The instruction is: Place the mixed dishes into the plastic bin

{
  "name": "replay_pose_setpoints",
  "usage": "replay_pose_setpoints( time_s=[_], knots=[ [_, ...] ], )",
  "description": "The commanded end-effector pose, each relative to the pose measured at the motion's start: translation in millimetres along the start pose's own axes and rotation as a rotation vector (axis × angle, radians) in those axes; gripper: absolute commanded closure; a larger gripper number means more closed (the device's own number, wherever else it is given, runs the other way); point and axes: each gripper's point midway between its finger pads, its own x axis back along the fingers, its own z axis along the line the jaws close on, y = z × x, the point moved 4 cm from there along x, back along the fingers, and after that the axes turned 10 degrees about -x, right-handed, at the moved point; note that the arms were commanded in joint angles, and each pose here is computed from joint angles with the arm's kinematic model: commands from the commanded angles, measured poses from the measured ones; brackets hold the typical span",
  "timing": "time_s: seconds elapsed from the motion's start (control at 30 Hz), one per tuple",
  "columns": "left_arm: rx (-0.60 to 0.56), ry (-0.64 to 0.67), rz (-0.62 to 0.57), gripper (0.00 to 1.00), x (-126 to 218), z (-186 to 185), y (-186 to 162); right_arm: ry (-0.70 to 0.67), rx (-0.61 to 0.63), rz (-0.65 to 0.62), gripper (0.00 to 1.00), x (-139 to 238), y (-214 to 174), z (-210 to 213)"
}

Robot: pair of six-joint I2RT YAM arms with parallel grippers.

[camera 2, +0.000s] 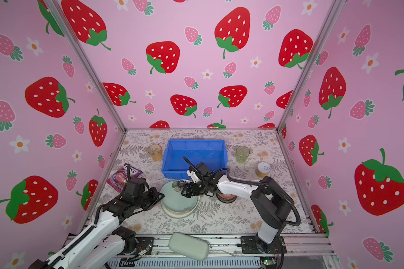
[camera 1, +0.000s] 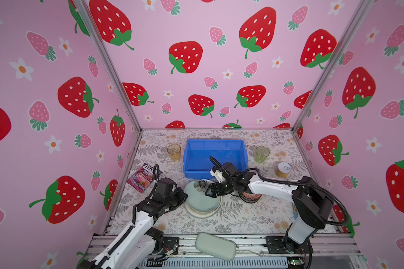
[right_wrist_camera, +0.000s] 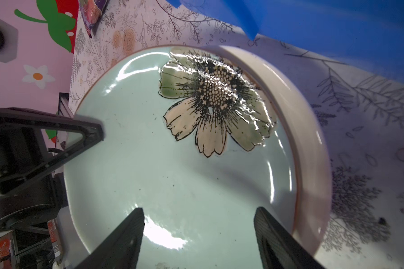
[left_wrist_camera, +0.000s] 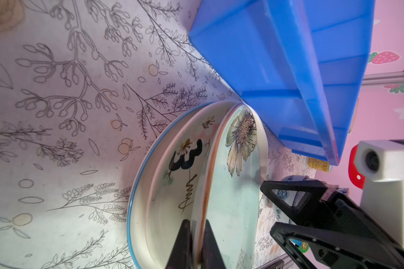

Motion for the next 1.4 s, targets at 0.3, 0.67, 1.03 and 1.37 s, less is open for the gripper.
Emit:
replay_pose_setpoints(
  time_s=[0.3,0.67,1.03,1.37],
  knots=[
    [0.064,-0.052,-0.082,1.00,23,1,5,-0.005,0.046,-0.044,0.21,25,16,16],
    [0.024,-0.173,-0.062,1.00,37,-16,4,0.046,-0.014,-0.037,0.20,50,28,14],
    [-0.054,-0.295,-0.055,1.00,54,-36,3,0.048,-0.046,-0.015,0.20,62,23,8],
    [-0.090,-0.364,-0.107,1.00,67,-53,15,0.066,-0.084,0.014,0.21,73,20,2]
  ],
)
